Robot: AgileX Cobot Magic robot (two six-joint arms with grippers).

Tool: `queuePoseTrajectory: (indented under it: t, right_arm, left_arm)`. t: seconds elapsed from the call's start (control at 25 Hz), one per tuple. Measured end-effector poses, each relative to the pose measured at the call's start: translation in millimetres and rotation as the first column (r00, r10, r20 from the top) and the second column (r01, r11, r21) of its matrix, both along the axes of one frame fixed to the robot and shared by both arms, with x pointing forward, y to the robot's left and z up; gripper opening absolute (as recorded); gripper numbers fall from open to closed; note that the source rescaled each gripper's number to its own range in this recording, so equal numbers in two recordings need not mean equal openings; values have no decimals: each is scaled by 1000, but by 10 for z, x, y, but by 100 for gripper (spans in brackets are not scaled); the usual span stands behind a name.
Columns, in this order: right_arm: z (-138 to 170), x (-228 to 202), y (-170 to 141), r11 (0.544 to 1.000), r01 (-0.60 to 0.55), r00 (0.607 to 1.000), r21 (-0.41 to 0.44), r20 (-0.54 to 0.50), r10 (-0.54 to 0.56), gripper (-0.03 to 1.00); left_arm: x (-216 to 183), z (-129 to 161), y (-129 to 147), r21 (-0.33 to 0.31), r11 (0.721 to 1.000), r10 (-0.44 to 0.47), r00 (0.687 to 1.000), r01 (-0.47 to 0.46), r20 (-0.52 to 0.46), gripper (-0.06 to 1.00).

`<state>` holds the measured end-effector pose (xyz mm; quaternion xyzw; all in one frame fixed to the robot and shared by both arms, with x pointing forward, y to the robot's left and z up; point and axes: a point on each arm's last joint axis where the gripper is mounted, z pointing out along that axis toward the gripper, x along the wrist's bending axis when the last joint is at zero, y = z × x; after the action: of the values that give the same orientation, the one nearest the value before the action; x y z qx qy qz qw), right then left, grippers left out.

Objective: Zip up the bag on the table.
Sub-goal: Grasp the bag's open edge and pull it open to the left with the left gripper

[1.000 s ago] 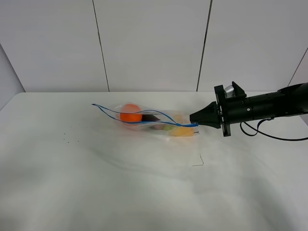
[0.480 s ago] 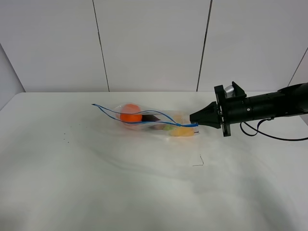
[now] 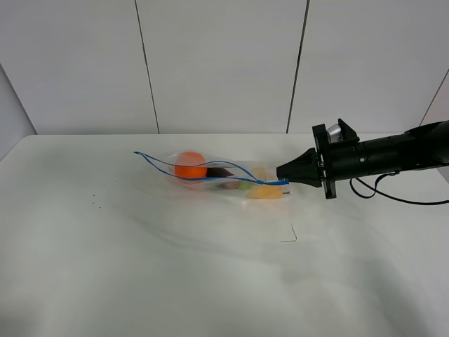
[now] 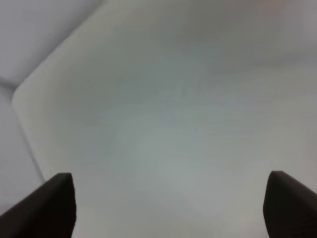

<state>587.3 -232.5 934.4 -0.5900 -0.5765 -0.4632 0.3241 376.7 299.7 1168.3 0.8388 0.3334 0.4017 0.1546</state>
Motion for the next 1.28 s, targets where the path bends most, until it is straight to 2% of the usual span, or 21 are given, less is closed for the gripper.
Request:
queuePoseTrajectory:
  t: [0.08, 0.16, 0.28, 0.4, 0.56, 0.72, 0.88, 1.04, 1.28]
  right_arm:
    - [0, 0, 0, 1000, -1, 1000, -1, 3, 1, 0]
    - [0, 0, 0, 1000, -3, 1000, -1, 8, 3, 0]
    - [0, 0, 0, 1000, -4, 1000, -2, 13, 4, 0]
    - [0, 0, 0, 1000, -5, 1000, -2, 15, 5, 0]
    - [1, 1, 0, 1000, -4, 1000, -2, 15, 4, 0]
    - [2, 2, 0, 1000, -4, 1000, -1, 15, 4, 0]
    - [3, 3, 0, 1000, -2, 1000, 1, 15, 2, 0]
    - [4, 4, 1, 1000, -1, 1000, 1, 15, 1, 0]
    - [4, 5, 1, 1000, 0, 1000, 2, 15, 0, 0]
  left_arm:
    - [182, -88, -53, 11, 997, -76, 996, 77, -52, 100]
    - [364, -160, -164, -79, 988, -137, 988, 132, -66, 99]
    - [589, -230, -366, -233, 954, -203, 978, 187, -45, 98]
    - [796, -312, -579, -300, 924, -253, 967, 236, -16, 97]
    - [1038, -503, -947, -309, 897, -335, 942, 317, -5, 97]
    - [1179, -729, -1435, -302, 858, -429, 903, 416, 25, 97]
    - [1211, -951, -1952, -287, 813, -504, 859, 507, 91, 97]
    - [1183, -1177, -2341, -273, 780, -550, 825, 563, 129, 97]
    - [1179, -1477, -2689, -247, 762, -570, 801, 598, 182, 97]
